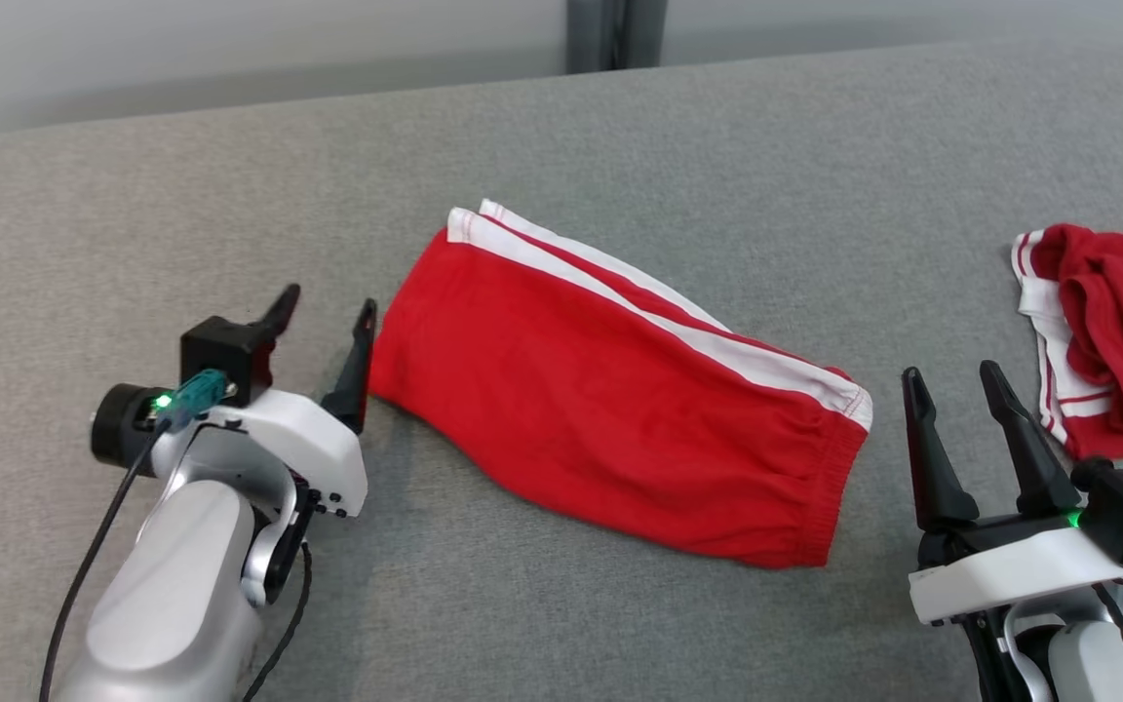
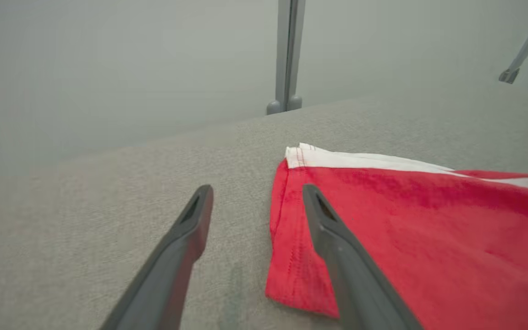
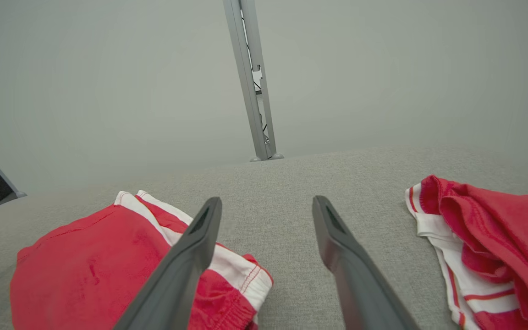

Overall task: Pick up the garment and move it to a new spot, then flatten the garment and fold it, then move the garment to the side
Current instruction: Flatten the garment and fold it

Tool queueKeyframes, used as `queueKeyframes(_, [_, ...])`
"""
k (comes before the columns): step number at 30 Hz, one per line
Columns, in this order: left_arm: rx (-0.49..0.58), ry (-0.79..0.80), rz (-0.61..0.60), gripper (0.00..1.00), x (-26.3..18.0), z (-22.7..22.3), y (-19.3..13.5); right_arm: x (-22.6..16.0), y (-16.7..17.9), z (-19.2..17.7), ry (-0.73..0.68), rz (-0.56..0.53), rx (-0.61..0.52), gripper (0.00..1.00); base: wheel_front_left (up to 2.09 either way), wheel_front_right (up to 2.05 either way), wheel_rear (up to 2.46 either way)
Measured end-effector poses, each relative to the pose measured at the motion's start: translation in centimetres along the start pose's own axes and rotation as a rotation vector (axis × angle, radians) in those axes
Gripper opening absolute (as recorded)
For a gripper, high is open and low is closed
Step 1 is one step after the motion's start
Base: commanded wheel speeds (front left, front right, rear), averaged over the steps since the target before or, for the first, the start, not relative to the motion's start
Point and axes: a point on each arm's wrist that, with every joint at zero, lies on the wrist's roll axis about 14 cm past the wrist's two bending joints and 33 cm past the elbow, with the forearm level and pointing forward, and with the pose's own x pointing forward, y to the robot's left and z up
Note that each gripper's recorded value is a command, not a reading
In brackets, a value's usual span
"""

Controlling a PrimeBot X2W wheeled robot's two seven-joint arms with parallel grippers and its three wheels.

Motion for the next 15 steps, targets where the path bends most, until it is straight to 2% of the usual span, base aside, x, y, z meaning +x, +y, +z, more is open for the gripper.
queueKeyframes(6, [-0.029, 0.224, -0.091, 1.0, 1.3, -5.7, -1.8, -0.2, -0.8, -1.1, 0.026, -0.024, 0.019, 1.0, 0.0, 0.0, 0.0])
queueKeyframes(14, [-0.035, 0.361, -0.123, 1.0, 1.5, -8.7, -2.3, 0.2, -0.8, -1.8, 0.041, -0.025, 0.037, 1.0, 0.0, 0.0, 0.0])
queueKeyframes(15, [-0.034, 0.365, -0.128, 0.84, 1.6, -8.8, -2.5, 0.3, -0.7, -1.8, 0.039, -0.023, 0.04, 1.0, 0.0, 0.0, 0.0])
